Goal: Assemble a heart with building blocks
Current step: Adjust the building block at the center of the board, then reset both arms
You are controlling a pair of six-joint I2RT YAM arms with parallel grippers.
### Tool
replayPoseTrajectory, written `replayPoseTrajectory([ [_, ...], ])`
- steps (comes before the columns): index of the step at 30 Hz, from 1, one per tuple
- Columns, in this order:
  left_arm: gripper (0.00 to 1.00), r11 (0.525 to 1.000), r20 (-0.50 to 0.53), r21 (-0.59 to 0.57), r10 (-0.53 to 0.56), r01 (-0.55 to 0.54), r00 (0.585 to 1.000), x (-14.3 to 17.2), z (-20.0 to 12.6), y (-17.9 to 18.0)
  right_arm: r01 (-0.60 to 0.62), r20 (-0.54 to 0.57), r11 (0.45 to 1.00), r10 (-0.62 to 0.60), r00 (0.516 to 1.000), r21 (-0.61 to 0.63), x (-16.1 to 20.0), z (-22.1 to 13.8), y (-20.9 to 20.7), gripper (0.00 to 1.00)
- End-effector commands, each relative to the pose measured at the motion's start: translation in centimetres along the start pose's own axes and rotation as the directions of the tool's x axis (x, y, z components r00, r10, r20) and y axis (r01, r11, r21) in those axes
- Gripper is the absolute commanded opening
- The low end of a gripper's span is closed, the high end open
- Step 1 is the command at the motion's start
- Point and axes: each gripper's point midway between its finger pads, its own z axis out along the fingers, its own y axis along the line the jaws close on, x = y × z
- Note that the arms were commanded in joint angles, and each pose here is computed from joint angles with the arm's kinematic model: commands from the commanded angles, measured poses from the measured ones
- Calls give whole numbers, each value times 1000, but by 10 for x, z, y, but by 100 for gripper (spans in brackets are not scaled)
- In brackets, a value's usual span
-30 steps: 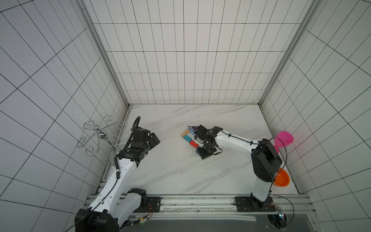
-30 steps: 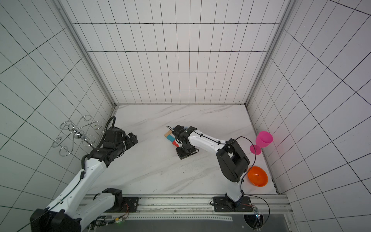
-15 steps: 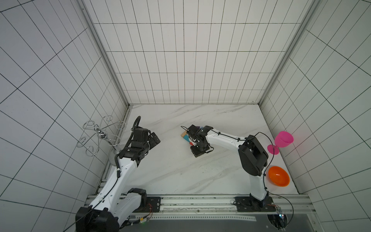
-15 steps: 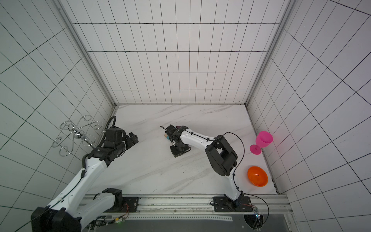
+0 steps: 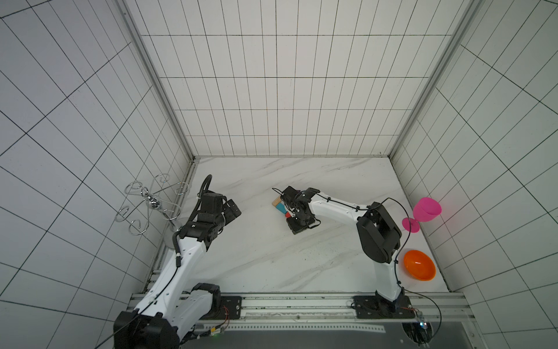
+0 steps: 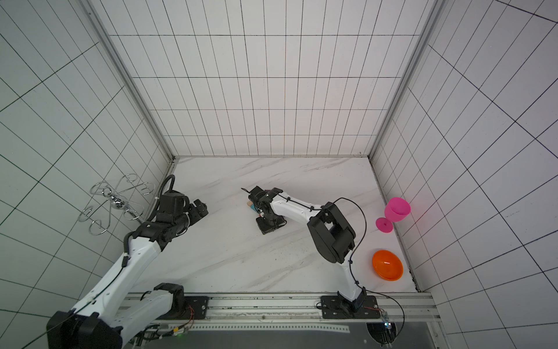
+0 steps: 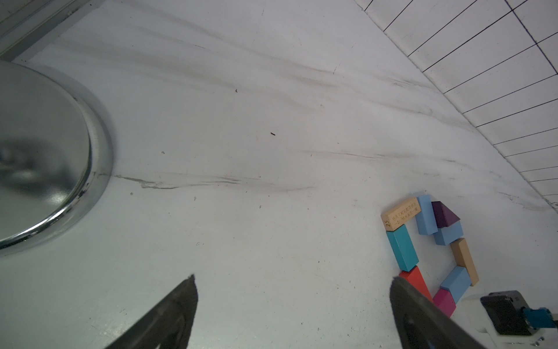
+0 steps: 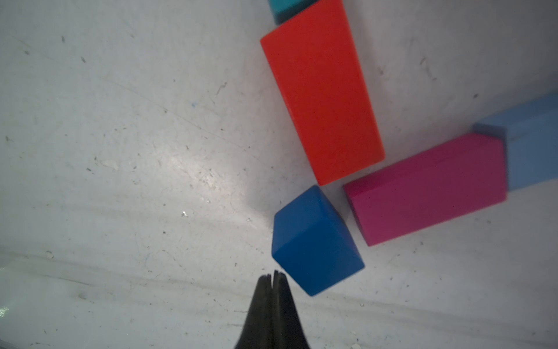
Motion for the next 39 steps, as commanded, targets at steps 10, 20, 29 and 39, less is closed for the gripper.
replayPoseTrajectory([
  [10, 98, 984, 272, -151, 134, -95, 953, -56, -32, 23, 66, 399, 978, 19, 917, -200, -17, -181, 3, 90],
  [20, 94, 955, 516, -94, 288, -280, 807, -66, 39, 45, -528, 791, 814, 149, 593, 243, 57, -132, -265, 99],
  [29, 95, 928, 465, -76, 357, -365, 810, -96, 113, 27, -540, 850, 829, 175, 497, 145, 36, -80, -327, 99],
  [39, 99, 909, 526, -183, 412, -374, 744, -79, 107, 26, -480, 896, 866, 93, 434, 143, 43, -71, -311, 99],
])
